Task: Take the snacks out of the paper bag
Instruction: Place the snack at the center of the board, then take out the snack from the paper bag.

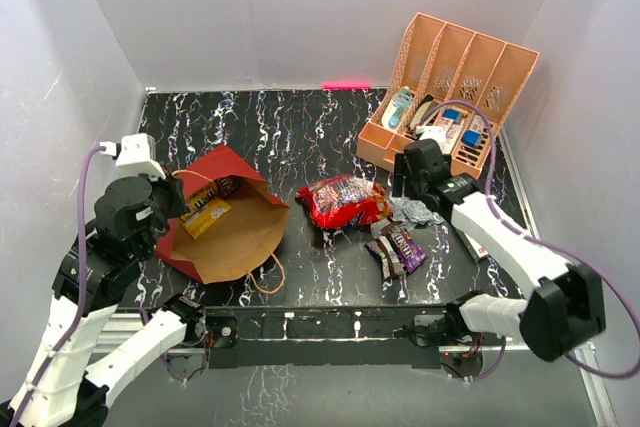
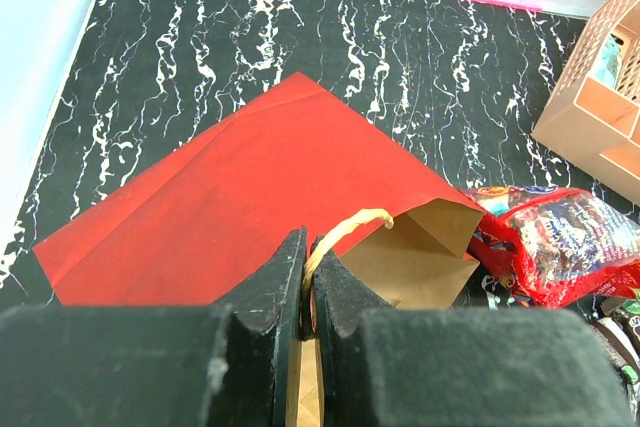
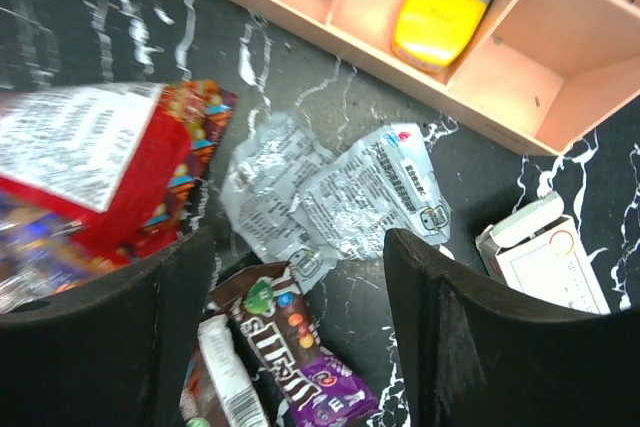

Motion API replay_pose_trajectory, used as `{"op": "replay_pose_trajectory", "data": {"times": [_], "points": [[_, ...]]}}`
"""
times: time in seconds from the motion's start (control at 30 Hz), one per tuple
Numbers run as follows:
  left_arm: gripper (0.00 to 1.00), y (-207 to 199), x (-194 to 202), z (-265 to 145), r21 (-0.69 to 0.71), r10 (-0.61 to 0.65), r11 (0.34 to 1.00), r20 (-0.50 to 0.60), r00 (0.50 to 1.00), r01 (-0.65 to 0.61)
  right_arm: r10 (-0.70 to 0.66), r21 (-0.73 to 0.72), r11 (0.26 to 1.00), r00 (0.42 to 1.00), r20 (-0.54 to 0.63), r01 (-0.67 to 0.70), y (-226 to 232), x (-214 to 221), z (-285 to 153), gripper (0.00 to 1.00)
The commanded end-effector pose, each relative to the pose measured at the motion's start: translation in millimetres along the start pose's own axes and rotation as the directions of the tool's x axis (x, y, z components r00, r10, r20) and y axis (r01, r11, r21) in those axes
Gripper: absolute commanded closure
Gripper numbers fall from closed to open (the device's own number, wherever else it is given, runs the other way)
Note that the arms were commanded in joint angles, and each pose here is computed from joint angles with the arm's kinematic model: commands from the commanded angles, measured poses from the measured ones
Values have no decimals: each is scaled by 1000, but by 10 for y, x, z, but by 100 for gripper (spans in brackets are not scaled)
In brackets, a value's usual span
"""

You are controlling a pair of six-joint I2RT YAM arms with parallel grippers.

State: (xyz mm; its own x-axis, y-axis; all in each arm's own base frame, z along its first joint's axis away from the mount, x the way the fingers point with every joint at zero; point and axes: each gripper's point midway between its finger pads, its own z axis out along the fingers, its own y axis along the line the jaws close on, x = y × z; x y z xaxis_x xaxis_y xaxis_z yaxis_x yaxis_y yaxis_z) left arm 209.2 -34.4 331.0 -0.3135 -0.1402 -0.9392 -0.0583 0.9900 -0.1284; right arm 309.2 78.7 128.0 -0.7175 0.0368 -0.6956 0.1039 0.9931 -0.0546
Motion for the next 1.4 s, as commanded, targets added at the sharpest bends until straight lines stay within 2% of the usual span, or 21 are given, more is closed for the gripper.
{"op": "replay_pose_trajectory", "data": {"times": [0.0,0.17,0.37,0.5,0.6,0.73,0.87,1.03,1.1,1.17,1.23,1.3,1.37], "points": [[95,-3,-100,-60,15,-14,1000,36,999,13,33,-182,983,984,173,-1,184,-468,-437,28],[98,-29,-71,-56,32,-20,999,36,999,19,59,-410,911,970,236,44,489,-492,-731,22],[100,-1,-83,-69,21,-25,999,45,999,24,98,-654,750,962,256,98,944,-617,-1101,22],[100,-9,-89,-73,27,-32,999,49,998,30,118,-754,639,949,293,154,1347,-688,-1360,23],[100,-16,-71,-69,29,-34,999,42,999,33,95,-783,570,926,364,250,1851,-597,-1670,23],[100,-47,-37,-61,44,-33,999,28,999,32,84,-793,503,894,440,343,2514,-443,-1916,23],[100,-84,-11,-49,59,-26,998,10,1000,25,33,-746,501,852,522,438,3130,-259,-1957,21],[100,-122,-3,-49,80,-19,997,4,1000,18,12,-622,506,716,698,598,3715,-121,-1902,17],[100,-140,-5,-58,91,-19,996,3,1000,18,42,-604,458,663,747,652,3904,-80,-1916,18],[100,-162,-6,-65,106,-15,994,3,1000,15,54,-537,413,569,821,736,4088,10,-1857,19],[100,-177,-15,-67,114,-16,993,7,1000,15,61,-472,466,505,861,748,4212,17,-1649,19],[100,-205,-24,-68,129,-20,991,10,1000,19,49,-445,522,495,867,728,4373,-52,-1461,20],[100,-239,-30,-73,148,-24,989,13,1000,22,17,-418,542,488,873,729,4548,-15,-1245,20]]}}
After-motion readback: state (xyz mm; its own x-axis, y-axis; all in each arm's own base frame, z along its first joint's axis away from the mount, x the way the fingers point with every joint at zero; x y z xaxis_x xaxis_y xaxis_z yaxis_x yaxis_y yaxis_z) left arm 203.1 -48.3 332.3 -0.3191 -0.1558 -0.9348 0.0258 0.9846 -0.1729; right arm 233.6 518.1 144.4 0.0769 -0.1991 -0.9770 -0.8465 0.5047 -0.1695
